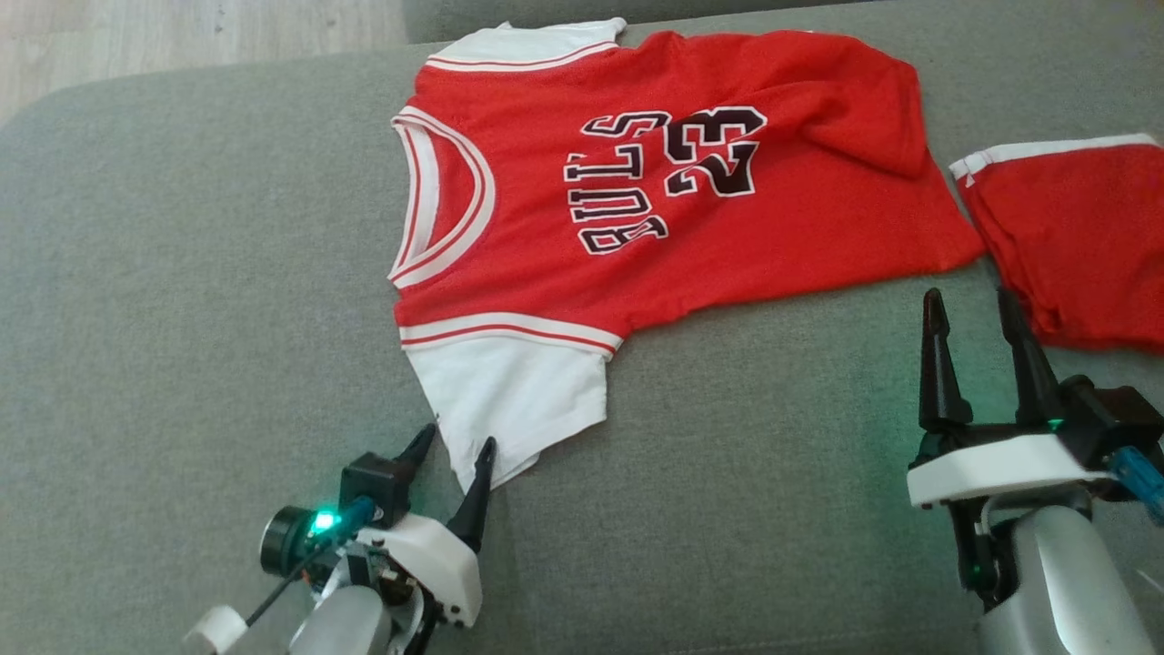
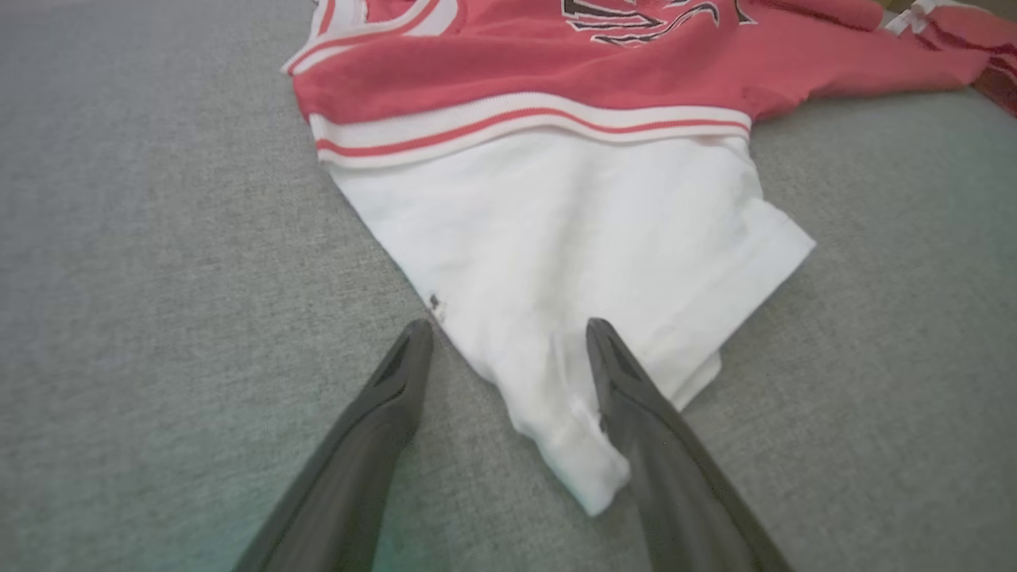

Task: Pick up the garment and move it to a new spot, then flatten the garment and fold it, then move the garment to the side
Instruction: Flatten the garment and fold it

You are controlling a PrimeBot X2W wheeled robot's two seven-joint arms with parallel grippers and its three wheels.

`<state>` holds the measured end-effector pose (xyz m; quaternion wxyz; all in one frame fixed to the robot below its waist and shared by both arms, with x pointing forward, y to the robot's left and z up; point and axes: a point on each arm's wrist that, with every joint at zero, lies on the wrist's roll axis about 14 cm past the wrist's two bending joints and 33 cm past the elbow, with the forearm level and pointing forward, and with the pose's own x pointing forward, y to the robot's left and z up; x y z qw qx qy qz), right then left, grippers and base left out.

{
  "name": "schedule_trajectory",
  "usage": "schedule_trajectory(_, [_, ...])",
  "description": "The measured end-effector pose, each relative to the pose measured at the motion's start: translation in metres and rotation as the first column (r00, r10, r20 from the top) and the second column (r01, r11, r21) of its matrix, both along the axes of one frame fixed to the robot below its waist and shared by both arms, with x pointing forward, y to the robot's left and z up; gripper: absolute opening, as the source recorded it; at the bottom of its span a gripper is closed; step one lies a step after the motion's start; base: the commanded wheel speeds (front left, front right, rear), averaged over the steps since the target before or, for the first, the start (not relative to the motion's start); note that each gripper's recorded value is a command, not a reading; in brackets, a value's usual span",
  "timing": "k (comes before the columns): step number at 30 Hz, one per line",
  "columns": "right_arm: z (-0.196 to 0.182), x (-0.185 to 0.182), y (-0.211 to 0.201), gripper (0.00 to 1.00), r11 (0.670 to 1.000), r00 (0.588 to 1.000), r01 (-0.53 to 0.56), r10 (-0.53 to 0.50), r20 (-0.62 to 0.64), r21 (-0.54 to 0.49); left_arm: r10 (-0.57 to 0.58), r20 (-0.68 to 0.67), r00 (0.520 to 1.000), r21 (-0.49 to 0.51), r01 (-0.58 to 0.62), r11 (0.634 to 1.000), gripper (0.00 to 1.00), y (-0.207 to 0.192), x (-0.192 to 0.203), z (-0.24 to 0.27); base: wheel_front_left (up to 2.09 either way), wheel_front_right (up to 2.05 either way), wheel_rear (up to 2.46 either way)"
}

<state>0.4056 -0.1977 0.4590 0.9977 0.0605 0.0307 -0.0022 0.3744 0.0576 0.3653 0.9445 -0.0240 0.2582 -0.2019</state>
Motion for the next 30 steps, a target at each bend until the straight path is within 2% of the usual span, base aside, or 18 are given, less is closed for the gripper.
schedule_trajectory(6, [-0.002, -0.003, -0.005, 1.00, 1.000, 1.000, 0.017, -0.017, -0.007, 0.005, -0.030, -0.051, 0.998, 0.020, 0.031, 0.999, 1.00, -0.004, -0.001, -0.007, 0.00, 0.00, 0.00])
schedule_trajectory(7, [-0.002, -0.004, -0.007, 1.00, 1.000, 1.000, 0.021, -0.021, -0.008, 0.007, -0.044, -0.059, 0.997, 0.023, 0.045, 0.999, 0.96, -0.007, -0.002, -0.008, 0.00, 0.00, 0.00])
schedule_trajectory(8, [-0.003, -0.004, -0.007, 1.00, 1.000, 1.000, 0.023, -0.023, -0.009, 0.010, -0.049, -0.065, 0.997, 0.018, 0.050, 0.999, 0.49, -0.009, -0.002, -0.007, 0.00, 0.00, 0.00])
schedule_trajectory(9, [-0.003, -0.005, -0.008, 1.00, 1.000, 1.000, 0.025, -0.025, -0.009, 0.010, -0.055, -0.071, 0.996, 0.017, 0.057, 0.998, 0.15, -0.010, -0.002, -0.007, 0.00, 0.00, 0.00])
schedule_trajectory(10, [-0.002, -0.005, -0.008, 1.00, 1.000, 1.000, 0.026, -0.026, -0.008, 0.010, -0.066, -0.076, 0.995, 0.006, 0.066, 0.998, 0.00, -0.013, -0.003, -0.007, 0.00, 0.00, 0.00])
schedule_trajectory(13, [-0.001, -0.006, -0.010, 1.00, 1.000, 1.000, 0.030, -0.030, -0.004, 0.009, -0.065, -0.041, 0.997, -0.034, 0.064, 0.997, 0.00, -0.018, 0.000, 0.002, 0.00, 0.00, 0.00])
schedule_trajectory(16, [0.001, -0.007, -0.009, 1.00, 1.000, 1.000, 0.030, -0.030, -0.001, 0.010, -0.015, 0.132, 0.991, -0.101, 0.028, 0.995, 0.00, -0.018, 0.017, 0.037, 0.00, 0.00, 0.00])
schedule_trajectory(20, [-0.007, -0.008, -0.010, 1.00, 1.000, 0.999, 0.030, -0.030, -0.026, 0.002, 0.083, 0.291, 0.953, -0.160, -0.037, 0.986, 0.00, -0.003, 0.035, 0.071, 0.00, 0.00, 0.00])
schedule_trajectory(30, [-0.048, 0.000, -0.017, 1.00, 0.997, 0.978, 0.067, -0.057, -0.203, 0.042, 0.194, 0.430, 0.882, -0.208, -0.112, 0.972, 0.00, 0.022, 0.054, 0.113, 0.00, 0.00, 0.00])
